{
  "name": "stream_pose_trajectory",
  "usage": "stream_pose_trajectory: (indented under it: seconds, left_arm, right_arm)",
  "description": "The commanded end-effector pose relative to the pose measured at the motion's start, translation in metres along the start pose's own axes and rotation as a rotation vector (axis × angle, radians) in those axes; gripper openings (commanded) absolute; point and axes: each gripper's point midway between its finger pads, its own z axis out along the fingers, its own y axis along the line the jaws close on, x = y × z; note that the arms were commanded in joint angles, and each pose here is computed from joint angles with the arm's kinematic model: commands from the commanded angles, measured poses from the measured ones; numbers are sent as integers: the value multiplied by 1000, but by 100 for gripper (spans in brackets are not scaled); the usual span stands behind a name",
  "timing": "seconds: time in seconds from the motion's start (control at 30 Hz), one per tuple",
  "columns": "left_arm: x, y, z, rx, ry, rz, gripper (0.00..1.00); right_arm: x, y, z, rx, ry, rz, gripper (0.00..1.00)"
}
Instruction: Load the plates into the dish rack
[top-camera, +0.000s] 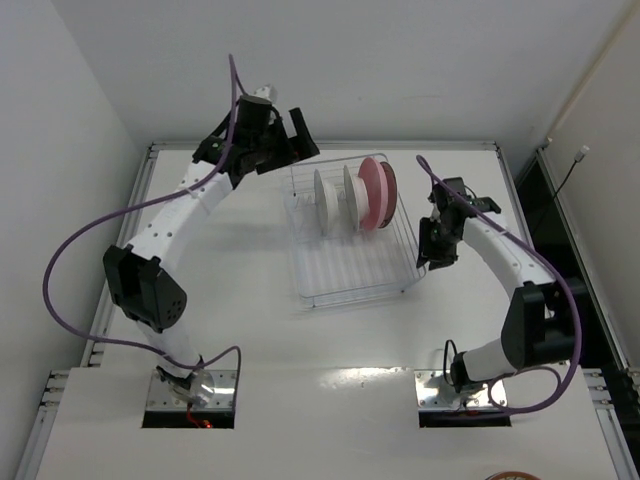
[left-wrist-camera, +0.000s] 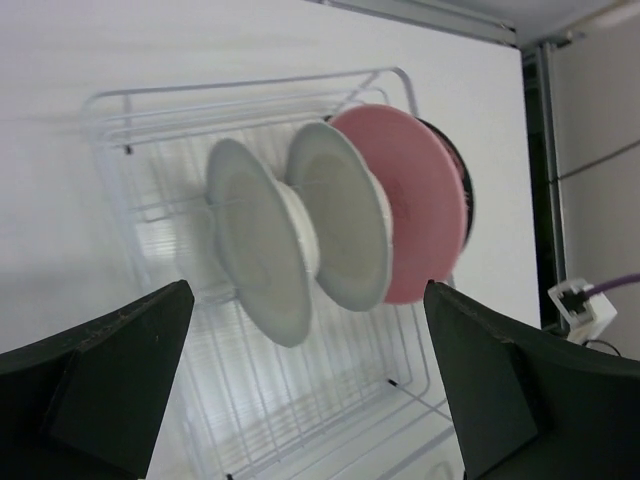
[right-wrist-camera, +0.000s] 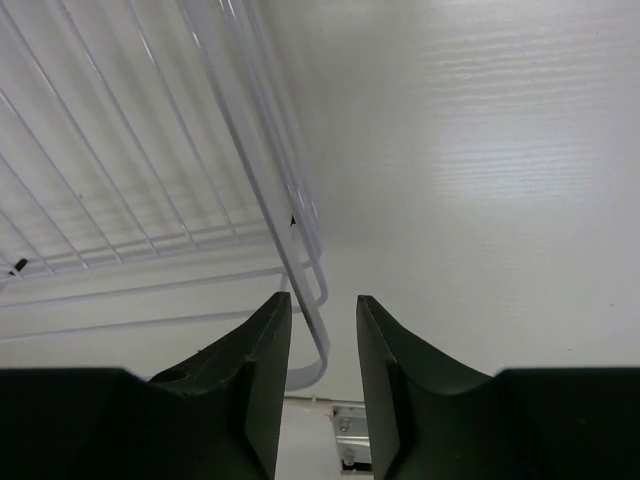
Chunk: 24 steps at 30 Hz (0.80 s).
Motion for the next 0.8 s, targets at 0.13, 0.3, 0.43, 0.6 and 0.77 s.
stream_pose_trajectory:
  seconds: [0.13, 0.3, 0.43, 0.6, 0.77]
  left_arm:
    - [-20, 49, -38, -96, -80, -37, 100]
    - [-8, 74, -47, -183, -79, -54, 100]
    - [-5, 86, -54, -245, -93, -62, 100]
    - [1, 99, -57, -301, -91, -69, 100]
    - [9, 113, -63, -362, -85, -66, 100]
  right_arm:
    - [4, 2, 18, -8, 10, 16, 11]
    - [11, 19, 20, -63, 22, 14, 0]
    - [18, 36, 17, -91, 28, -13, 0]
    - [24, 41, 14, -90, 51, 6, 0]
    - [30, 50, 7, -107, 48, 50, 5]
